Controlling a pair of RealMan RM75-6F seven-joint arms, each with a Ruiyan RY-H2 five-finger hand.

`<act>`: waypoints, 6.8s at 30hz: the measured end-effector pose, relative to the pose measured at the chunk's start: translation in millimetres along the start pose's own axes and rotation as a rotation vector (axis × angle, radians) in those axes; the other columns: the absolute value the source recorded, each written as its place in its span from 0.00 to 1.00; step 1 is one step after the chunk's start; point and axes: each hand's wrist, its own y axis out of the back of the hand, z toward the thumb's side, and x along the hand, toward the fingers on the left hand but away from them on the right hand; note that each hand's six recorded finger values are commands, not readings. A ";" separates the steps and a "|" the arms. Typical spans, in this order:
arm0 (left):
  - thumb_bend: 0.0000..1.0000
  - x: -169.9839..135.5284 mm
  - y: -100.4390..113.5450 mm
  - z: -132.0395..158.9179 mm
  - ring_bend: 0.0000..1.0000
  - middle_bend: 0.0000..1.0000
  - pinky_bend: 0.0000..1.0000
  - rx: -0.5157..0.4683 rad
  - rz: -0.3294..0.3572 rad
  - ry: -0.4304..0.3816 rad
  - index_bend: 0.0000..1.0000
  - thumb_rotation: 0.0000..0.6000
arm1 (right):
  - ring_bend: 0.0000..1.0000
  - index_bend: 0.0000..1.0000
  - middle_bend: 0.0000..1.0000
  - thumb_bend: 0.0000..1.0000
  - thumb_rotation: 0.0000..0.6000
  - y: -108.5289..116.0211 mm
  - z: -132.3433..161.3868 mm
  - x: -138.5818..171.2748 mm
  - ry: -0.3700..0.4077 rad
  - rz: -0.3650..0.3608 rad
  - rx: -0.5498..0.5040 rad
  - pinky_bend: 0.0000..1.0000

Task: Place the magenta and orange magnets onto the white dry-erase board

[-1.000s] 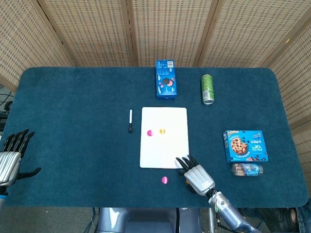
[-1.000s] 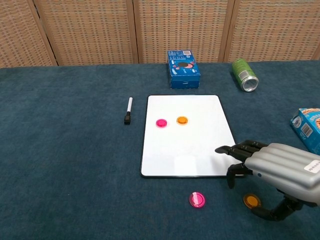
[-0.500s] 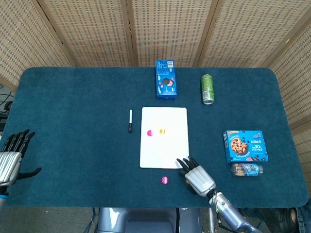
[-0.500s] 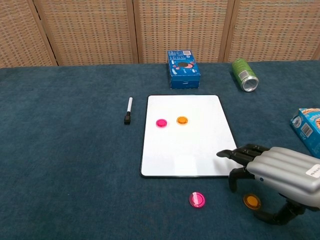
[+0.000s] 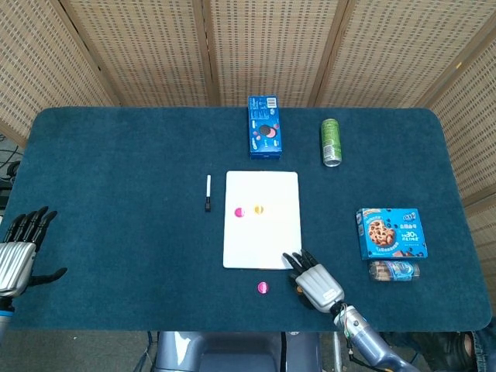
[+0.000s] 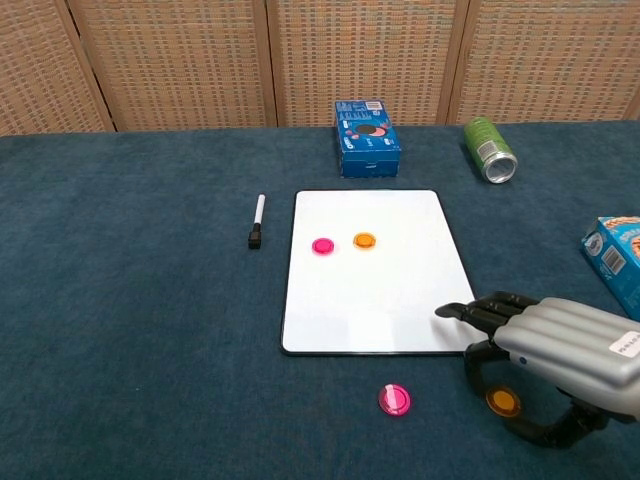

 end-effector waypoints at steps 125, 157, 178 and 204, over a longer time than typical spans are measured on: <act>0.03 63.4 74.9 237.9 0.00 0.00 0.00 0.177 0.055 -0.959 0.07 1.00 | 0.00 0.00 0.00 0.00 1.00 92.1 -199.4 177.7 -0.559 -0.607 -0.366 0.01; 0.19 68.9 -38.3 367.8 0.00 0.00 0.00 0.205 -0.168 -1.169 0.33 1.00 | 0.00 0.00 0.00 0.00 1.00 89.0 -199.3 184.7 -0.541 -0.526 -0.366 0.01; 0.19 76.3 -100.0 384.8 0.00 0.00 0.00 0.268 -0.126 -1.210 0.33 1.00 | 0.00 0.00 0.00 0.00 1.00 87.5 -203.1 185.9 -0.551 -0.517 -0.375 0.01; 0.19 81.2 -141.9 412.9 0.00 0.00 0.00 0.304 -0.184 -1.223 0.33 1.00 | 0.00 0.00 0.00 0.00 1.00 85.5 -207.1 186.7 -0.560 -0.505 -0.382 0.01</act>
